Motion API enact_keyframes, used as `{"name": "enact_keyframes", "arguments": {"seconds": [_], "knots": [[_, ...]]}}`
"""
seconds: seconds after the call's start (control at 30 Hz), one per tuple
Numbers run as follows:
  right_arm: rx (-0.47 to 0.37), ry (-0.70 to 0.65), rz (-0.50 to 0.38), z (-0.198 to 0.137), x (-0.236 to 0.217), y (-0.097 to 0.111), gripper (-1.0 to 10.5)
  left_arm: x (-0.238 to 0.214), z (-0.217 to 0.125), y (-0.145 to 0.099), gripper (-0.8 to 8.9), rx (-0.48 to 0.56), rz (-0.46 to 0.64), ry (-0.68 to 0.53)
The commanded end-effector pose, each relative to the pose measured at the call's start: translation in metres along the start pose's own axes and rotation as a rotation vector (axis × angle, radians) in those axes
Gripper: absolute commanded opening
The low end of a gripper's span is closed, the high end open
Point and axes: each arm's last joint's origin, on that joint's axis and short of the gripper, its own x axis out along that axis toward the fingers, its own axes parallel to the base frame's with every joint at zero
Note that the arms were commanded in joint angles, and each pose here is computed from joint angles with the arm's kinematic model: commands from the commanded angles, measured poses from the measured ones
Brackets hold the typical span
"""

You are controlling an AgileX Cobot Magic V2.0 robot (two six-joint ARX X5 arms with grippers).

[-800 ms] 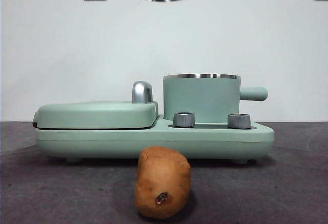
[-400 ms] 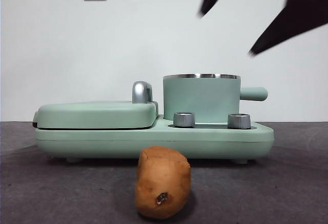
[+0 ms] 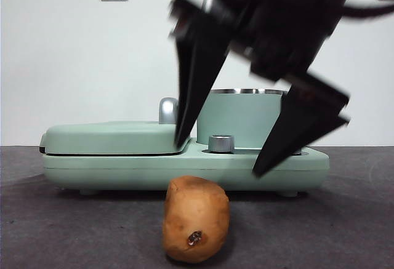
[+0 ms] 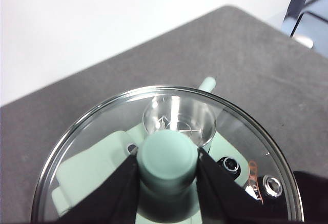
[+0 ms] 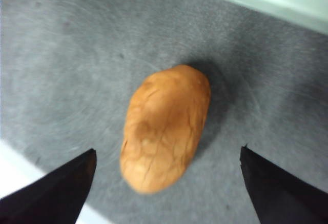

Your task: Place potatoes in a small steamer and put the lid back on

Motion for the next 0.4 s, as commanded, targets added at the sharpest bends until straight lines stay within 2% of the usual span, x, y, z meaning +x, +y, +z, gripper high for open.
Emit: {"name": "enact_keyframes", "arguments": {"seconds": [0.03, 0.3, 0.4], "knots": [[0.005, 0.019, 0.011, 0.002, 0.015, 0.007, 4.5, -0.016, 0.003, -0.002, 0.14, 0.008, -0.006, -0.054], [0.013, 0.078, -0.012, 0.002, 0.045, 0.003, 4.5, -0.04, -0.013, -0.004, 0.14, 0.006, -0.005, -0.068], [0.013, 0.083, -0.007, 0.003, 0.049, 0.003, 3.7, -0.043, -0.02, -0.004, 0.14, 0.006, -0.005, -0.068]]}}
